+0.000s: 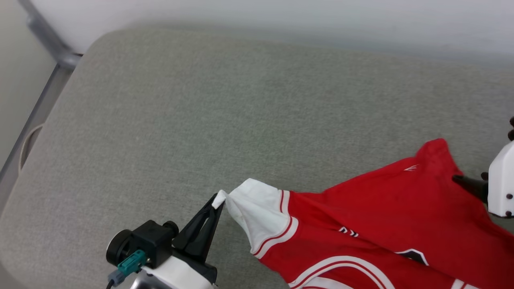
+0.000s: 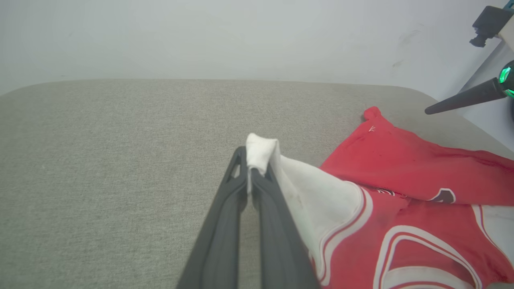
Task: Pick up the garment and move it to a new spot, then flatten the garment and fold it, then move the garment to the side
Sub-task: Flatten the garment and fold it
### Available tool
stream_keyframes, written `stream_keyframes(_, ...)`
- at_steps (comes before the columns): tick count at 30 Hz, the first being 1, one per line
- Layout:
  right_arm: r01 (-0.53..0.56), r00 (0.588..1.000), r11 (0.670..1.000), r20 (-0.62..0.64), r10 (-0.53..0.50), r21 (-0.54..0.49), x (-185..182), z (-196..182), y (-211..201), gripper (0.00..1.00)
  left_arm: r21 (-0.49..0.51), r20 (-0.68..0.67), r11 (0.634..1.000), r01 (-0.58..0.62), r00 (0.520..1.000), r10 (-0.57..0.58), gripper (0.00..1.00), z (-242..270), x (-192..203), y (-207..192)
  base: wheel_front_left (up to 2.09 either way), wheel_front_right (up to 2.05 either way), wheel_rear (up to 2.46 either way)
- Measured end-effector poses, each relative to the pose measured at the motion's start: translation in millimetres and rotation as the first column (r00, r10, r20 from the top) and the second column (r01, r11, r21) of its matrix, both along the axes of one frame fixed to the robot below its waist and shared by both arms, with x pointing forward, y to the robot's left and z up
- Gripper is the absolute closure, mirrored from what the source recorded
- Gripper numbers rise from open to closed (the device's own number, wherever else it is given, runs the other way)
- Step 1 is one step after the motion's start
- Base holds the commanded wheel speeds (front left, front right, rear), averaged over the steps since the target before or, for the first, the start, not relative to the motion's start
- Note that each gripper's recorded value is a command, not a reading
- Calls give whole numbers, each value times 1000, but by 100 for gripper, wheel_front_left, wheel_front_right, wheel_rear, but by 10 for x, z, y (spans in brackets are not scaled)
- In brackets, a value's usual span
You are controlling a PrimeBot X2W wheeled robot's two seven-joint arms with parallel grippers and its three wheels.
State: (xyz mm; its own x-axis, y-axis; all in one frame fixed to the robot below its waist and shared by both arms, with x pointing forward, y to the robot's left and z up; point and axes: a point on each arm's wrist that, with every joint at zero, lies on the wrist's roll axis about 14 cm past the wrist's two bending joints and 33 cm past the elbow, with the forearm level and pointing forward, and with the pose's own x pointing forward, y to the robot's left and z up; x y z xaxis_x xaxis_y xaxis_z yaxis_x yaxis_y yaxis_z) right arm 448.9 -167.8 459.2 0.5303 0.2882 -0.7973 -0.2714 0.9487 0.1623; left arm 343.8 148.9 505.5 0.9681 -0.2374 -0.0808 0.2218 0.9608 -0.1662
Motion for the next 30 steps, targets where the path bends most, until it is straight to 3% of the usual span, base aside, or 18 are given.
stream_keyframes(8,-46,996,997,-84,40,-67,436,-398,185,0,7,-44,999,-51,998,51,100,-135,47,129,0,0,0)
stream_keyframes(22,-107,980,990,-179,89,-95,724,-963,437,0,32,-109,992,-118,987,121,100,-351,45,322,0,0,0)
stream_keyframes(23,-110,980,989,-179,92,-94,737,-972,453,24,32,-112,992,-120,986,122,100,-360,43,325,0,0,0)
stream_keyframes(25,-114,980,989,-175,96,-92,758,-983,478,100,30,-116,992,-121,986,124,100,-374,37,323,0,0,0)
stream_keyframes(30,-119,981,990,-162,105,-81,758,-972,539,100,29,-110,992,-123,986,125,100,-366,35,326,0,0,0)
